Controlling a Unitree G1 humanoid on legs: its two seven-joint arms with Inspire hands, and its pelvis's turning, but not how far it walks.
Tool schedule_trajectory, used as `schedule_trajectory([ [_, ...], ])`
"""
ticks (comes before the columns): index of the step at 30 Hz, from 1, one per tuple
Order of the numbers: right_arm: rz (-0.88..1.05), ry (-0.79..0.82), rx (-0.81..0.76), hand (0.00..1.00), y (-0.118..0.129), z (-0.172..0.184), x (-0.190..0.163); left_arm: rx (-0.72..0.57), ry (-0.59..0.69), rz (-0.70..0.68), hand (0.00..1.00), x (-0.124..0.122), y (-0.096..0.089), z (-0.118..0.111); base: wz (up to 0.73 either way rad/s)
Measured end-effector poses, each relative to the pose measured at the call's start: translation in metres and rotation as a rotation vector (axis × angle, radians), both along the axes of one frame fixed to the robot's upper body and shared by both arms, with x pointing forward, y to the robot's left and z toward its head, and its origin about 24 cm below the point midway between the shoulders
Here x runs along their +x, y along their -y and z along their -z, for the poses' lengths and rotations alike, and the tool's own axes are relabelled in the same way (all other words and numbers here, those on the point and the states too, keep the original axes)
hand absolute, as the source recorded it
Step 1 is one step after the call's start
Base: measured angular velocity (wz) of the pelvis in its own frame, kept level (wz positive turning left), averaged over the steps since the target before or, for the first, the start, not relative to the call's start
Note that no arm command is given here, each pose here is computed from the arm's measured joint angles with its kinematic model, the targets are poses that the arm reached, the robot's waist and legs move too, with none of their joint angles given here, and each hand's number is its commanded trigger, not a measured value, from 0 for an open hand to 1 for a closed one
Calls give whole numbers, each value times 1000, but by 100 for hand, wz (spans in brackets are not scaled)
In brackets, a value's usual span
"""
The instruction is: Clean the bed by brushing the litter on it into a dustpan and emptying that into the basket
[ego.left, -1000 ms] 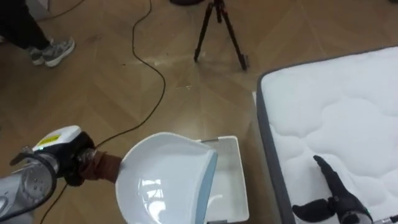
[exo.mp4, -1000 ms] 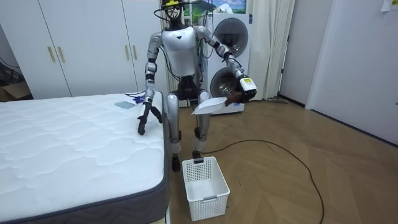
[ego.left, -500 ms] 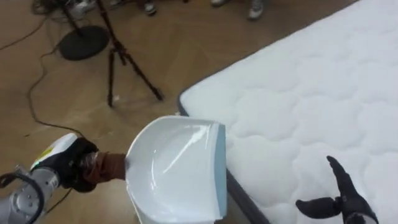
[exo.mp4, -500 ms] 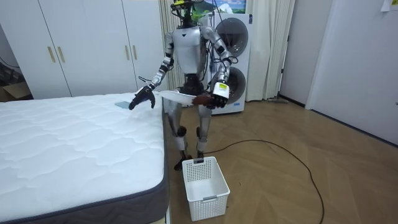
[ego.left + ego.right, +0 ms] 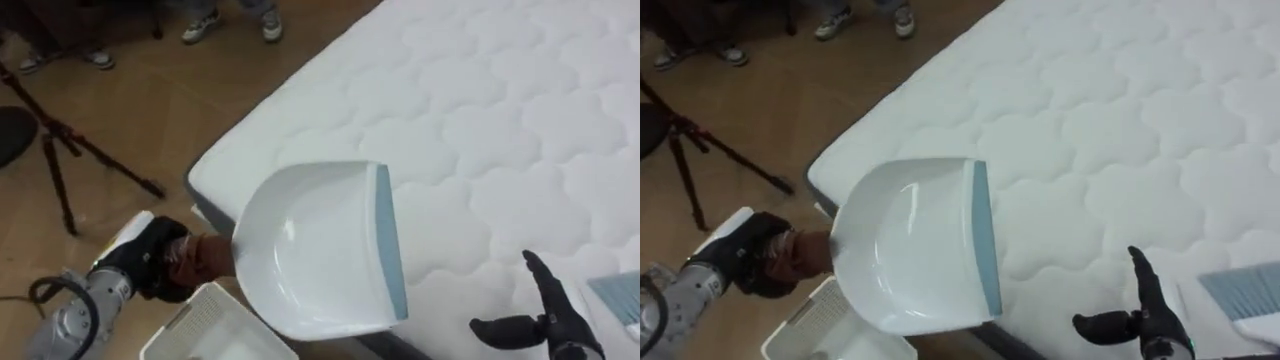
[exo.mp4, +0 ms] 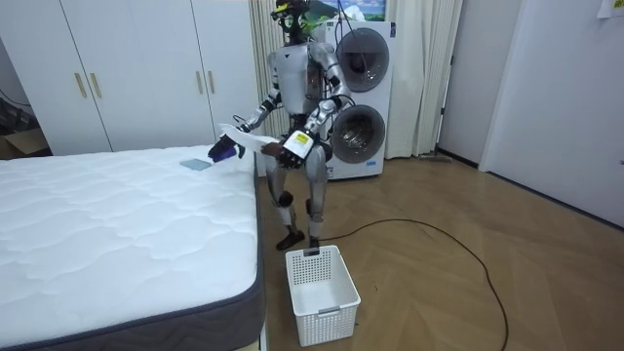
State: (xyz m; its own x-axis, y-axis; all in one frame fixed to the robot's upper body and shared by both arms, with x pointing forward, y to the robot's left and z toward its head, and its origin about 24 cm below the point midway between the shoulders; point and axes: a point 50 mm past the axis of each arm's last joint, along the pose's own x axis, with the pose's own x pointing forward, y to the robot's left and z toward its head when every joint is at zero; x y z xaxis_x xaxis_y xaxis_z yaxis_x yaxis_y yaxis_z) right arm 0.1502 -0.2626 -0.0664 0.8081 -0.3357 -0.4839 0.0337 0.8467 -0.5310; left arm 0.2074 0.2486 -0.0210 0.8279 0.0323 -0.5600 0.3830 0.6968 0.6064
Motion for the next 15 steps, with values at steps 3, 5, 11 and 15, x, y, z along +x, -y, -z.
schedule_trajectory([
  [3, -36, 2, 11, 0, -4, -1, 4, -42, -70, -42, 100, -24, 2, 19, -160],
  [5, -79, -8, -5, 0, -10, 0, 3, -85, -126, -93, 100, -46, 3, 32, -155],
  [11, -88, -42, 9, 0, -15, 4, -4, -143, -119, -125, 100, -58, 17, 39, -100],
  [15, -76, -71, 9, 0, -13, 8, -13, -164, -86, -166, 100, -57, 17, 39, -35],
])
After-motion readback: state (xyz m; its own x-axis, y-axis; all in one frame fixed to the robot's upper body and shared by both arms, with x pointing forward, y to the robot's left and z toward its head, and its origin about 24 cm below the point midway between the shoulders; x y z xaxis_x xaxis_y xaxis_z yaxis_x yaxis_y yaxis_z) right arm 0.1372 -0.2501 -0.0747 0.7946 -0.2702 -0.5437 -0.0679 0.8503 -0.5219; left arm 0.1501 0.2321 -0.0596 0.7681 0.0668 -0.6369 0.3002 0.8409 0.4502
